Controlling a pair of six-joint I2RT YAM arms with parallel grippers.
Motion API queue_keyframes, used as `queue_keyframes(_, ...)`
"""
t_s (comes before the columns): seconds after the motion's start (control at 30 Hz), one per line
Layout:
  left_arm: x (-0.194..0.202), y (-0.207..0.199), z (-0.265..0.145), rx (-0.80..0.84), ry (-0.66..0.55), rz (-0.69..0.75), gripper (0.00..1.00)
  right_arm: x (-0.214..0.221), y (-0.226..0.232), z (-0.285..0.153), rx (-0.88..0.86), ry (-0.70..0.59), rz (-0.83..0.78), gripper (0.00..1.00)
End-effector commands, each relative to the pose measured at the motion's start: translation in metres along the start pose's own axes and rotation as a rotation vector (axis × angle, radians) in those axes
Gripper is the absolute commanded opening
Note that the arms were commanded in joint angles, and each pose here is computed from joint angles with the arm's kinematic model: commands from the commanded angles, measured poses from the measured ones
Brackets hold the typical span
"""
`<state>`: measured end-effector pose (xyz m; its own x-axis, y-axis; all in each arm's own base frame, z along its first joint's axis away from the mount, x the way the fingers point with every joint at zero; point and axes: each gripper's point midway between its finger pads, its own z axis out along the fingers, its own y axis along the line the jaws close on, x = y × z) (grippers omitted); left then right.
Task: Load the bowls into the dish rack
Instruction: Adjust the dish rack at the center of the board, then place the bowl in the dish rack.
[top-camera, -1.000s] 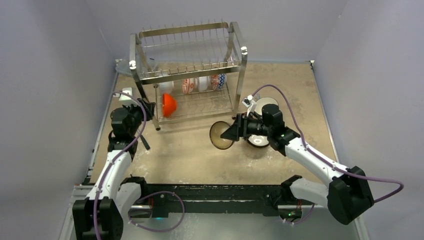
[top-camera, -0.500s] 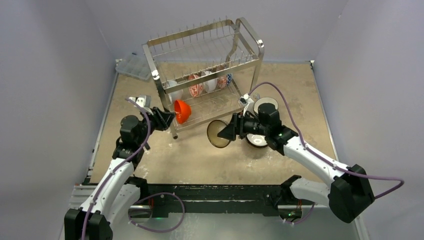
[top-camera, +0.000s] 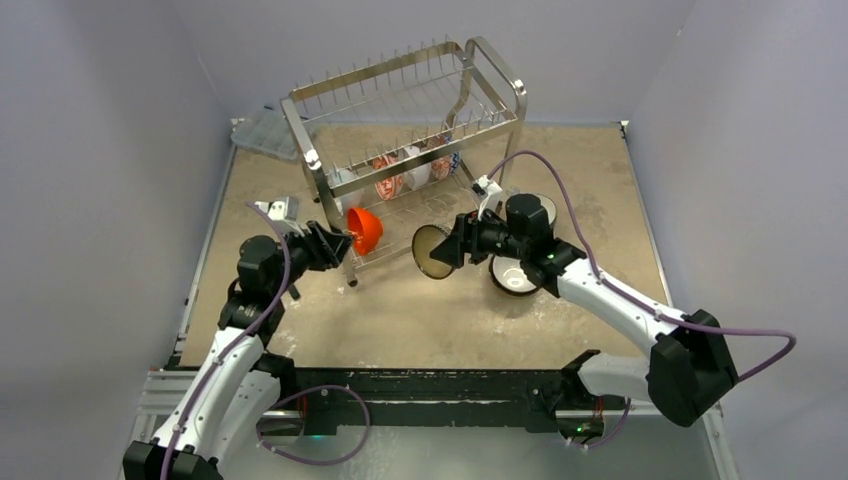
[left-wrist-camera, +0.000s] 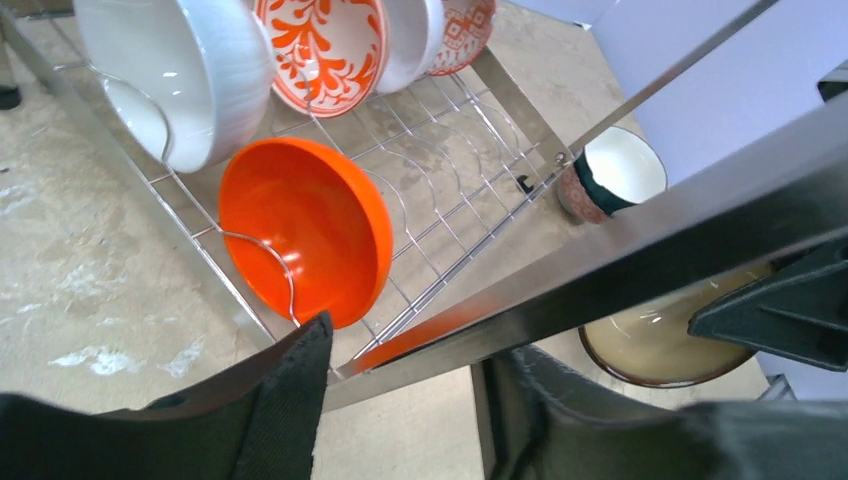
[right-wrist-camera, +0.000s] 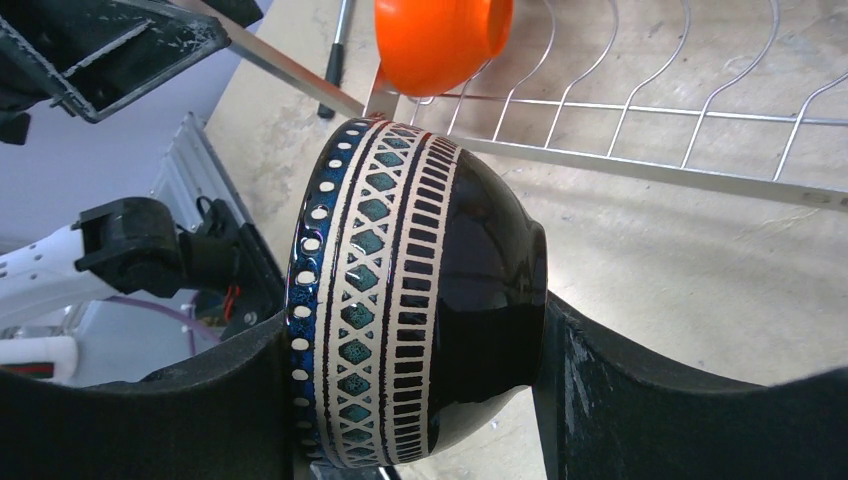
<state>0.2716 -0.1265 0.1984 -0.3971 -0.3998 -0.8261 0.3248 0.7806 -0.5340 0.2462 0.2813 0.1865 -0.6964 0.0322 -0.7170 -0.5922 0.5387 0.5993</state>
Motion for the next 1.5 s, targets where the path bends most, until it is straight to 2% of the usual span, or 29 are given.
queue_keyframes(0.0, -0.027, -0.001, -0.005, -0.053, -0.065, -0.005, 0.54, -0.05, 0.017, 0.002, -0.024, -0.138, -0.119, 0.0)
queue_keyframes(0.07, -0.027, 0.003, -0.009, -0.083, -0.053, 0.02, 0.61, -0.054, 0.017, 0.006, -0.029, -0.144, -0.126, 0.0)
queue_keyframes(0.2, -0.039, 0.01, -0.019, -0.154, -0.065, 0.109, 0.64, -0.06, 0.015, 0.017, -0.028, -0.151, -0.131, 0.0)
queue_keyframes(0.27, -0.046, 0.016, -0.026, -0.205, -0.075, 0.157, 0.71, -0.06, 0.014, 0.02, -0.021, -0.151, -0.133, 0.0)
queue_keyframes(0.47, -0.052, 0.021, -0.037, -0.243, -0.059, 0.285, 0.72, -0.066, 0.013, 0.032, 0.046, -0.175, -0.142, 0.0)
queue_keyframes(0.57, -0.043, 0.015, -0.034, -0.183, -0.028, 0.329, 0.72, -0.073, 0.011, 0.041, 0.102, -0.185, -0.147, 0.0)
queue_keyframes(0.67, -0.042, 0.007, -0.033, -0.136, -0.023, 0.33, 0.72, -0.076, 0.014, 0.051, 0.132, -0.205, -0.157, 0.0)
queue_keyframes(0.83, -0.042, 0.01, -0.037, -0.162, -0.001, 0.341, 0.73, -0.081, 0.009, 0.067, 0.187, -0.232, -0.159, 0.0)
queue_keyframes(0.93, -0.041, 0.008, -0.036, -0.157, -0.002, 0.322, 0.85, -0.083, 0.005, 0.077, 0.216, -0.246, -0.162, 0.0)
queue_keyframes(1.03, -0.039, 0.009, -0.036, -0.154, 0.009, 0.322, 0.88, -0.082, -0.004, 0.089, 0.25, -0.244, -0.17, 0.0)
queue_keyframes(1.47, -0.033, 0.005, -0.032, -0.116, 0.025, 0.334, 0.9, -0.085, -0.029, 0.11, 0.348, -0.24, -0.207, 0.0)
